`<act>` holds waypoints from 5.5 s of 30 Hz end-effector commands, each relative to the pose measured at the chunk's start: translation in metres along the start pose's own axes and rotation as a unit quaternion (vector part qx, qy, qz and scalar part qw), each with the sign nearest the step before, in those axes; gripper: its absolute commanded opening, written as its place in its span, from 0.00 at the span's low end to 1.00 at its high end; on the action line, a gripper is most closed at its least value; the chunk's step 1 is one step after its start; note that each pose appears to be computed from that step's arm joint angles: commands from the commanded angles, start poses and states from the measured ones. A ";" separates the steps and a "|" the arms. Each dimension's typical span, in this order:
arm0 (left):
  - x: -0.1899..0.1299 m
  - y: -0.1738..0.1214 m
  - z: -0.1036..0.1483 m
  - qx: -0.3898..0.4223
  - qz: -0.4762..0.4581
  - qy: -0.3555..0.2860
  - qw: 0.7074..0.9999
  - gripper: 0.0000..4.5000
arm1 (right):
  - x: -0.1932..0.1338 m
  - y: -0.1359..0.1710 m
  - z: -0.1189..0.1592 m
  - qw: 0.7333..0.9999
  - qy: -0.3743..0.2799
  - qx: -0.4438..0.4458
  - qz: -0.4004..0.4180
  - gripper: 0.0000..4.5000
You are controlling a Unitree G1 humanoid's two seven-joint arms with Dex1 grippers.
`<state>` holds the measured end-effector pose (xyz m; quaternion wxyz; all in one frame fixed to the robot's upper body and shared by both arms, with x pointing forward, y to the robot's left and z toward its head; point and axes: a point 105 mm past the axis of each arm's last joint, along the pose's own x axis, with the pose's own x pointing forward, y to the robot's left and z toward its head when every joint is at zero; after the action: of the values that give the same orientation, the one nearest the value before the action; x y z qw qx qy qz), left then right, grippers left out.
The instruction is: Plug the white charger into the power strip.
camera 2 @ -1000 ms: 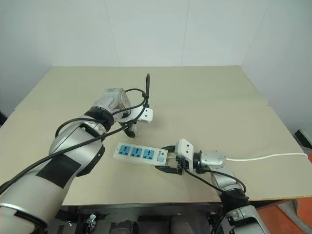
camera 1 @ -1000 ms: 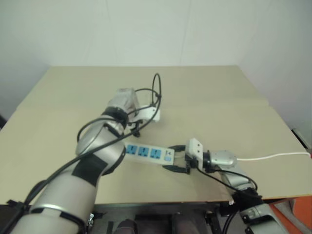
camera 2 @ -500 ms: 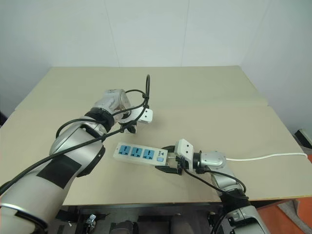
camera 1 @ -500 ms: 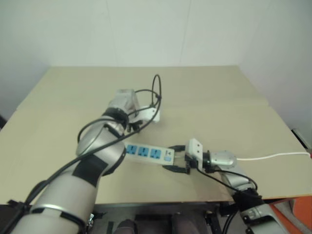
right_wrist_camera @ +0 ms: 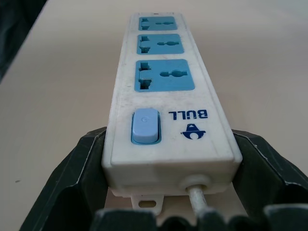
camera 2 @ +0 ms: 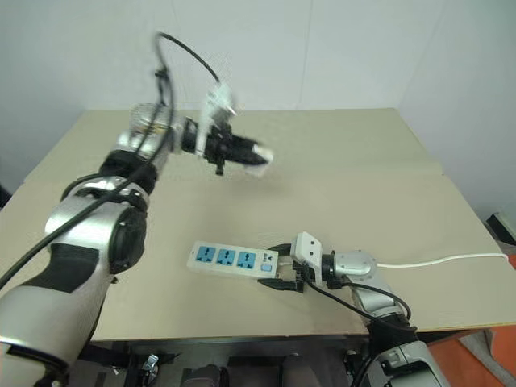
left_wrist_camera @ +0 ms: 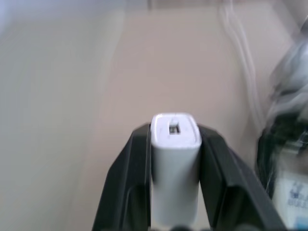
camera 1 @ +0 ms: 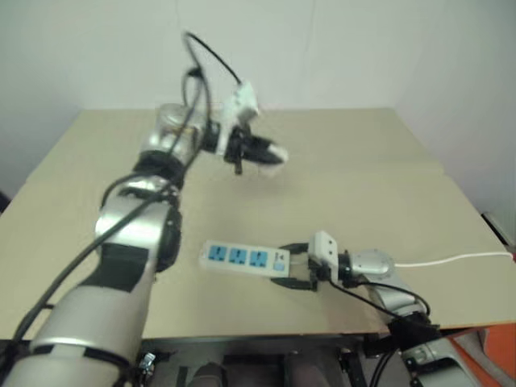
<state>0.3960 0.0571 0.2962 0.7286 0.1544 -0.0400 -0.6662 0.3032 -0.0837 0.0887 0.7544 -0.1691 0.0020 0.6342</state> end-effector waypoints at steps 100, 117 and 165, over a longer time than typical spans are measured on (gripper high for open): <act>-0.044 -0.152 -0.198 -0.163 -0.051 -0.004 0.985 0.22 | 0.022 0.017 -0.005 0.999 0.005 -0.029 0.031 0.76; -0.045 -0.148 -0.192 -0.135 -0.054 -0.005 0.989 1.00 | 0.024 0.019 -0.008 0.999 0.009 -0.030 0.032 0.76; -0.186 -0.160 -0.134 -0.082 0.090 0.085 0.989 1.00 | -0.176 0.022 0.060 0.984 0.132 -0.072 -0.101 0.99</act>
<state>0.2578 0.2535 0.1432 0.7948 0.1308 0.0832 -0.5867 0.2373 -0.2344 0.1643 0.7945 -0.2963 0.0570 0.5269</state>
